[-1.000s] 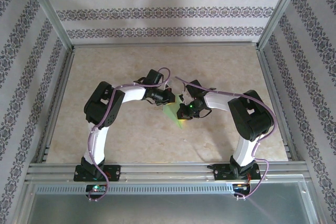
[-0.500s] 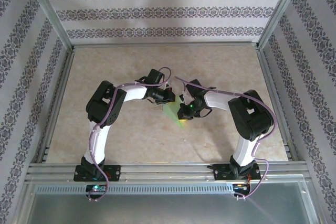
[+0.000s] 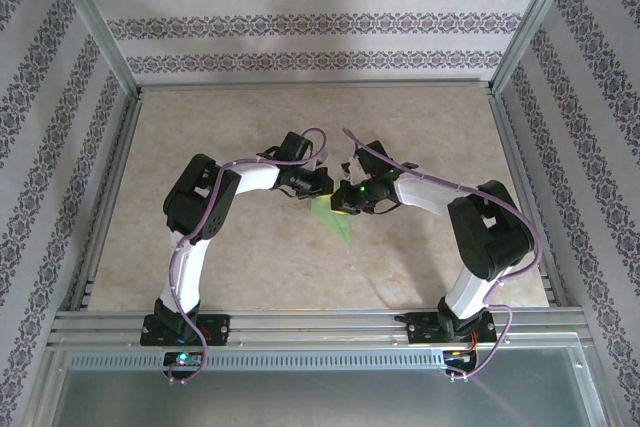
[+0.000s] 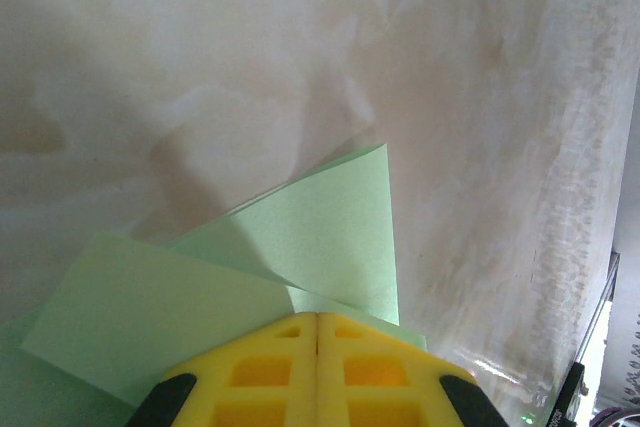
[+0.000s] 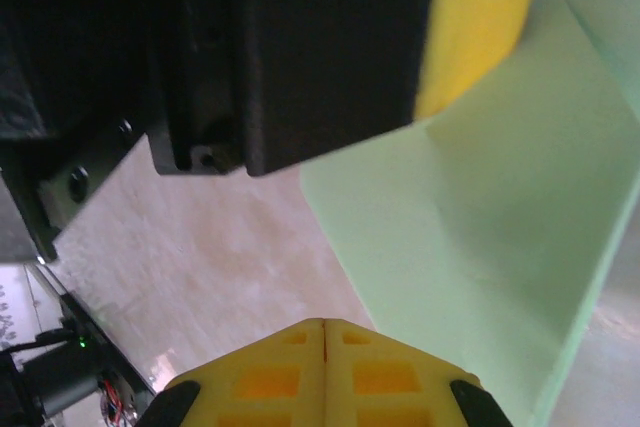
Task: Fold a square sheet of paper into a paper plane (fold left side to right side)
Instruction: Fourth fold the wing at the center of the table.
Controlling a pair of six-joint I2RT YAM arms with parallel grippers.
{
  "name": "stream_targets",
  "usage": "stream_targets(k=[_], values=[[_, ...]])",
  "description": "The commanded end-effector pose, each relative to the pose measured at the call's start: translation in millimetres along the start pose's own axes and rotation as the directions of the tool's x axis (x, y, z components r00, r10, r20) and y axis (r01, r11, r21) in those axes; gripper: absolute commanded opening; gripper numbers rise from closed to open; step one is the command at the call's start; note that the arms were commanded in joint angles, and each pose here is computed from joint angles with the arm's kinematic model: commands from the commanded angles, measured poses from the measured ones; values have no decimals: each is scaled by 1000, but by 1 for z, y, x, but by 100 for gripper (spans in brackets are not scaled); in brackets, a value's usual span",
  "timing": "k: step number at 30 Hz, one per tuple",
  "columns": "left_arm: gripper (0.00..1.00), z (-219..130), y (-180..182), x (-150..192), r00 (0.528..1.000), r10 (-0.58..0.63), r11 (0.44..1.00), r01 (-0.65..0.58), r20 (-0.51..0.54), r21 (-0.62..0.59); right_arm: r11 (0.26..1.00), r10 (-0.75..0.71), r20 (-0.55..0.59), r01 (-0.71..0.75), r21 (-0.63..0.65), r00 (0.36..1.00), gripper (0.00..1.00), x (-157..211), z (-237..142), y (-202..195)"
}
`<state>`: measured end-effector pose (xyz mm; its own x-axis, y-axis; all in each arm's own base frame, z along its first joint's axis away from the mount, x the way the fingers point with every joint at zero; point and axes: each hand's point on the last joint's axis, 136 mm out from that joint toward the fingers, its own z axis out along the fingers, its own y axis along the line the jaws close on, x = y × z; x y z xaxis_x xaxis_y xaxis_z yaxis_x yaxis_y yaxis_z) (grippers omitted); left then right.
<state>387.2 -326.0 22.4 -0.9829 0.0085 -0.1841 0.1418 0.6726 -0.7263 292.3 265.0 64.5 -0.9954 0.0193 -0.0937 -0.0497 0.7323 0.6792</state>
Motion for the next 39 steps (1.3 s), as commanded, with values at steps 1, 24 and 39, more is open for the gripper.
stream_targets(k=[1, 24, 39], values=[[2, 8, 27, 22, 998, -37, 996, 33, -53, -77, 999, 48, 29, -49, 11, 998, 0, -5, 14, -8], [2, 4, 29, 24, 998, -32, 995, 26, -55, -97, 976, 76, -74, -59, 208, 994, 0, 24, 44, -56], [1, 6, 39, 26, 997, -46, 992, 38, -59, -123, 976, 132, -169, -98, 192, 977, 0, 80, 32, -69]])
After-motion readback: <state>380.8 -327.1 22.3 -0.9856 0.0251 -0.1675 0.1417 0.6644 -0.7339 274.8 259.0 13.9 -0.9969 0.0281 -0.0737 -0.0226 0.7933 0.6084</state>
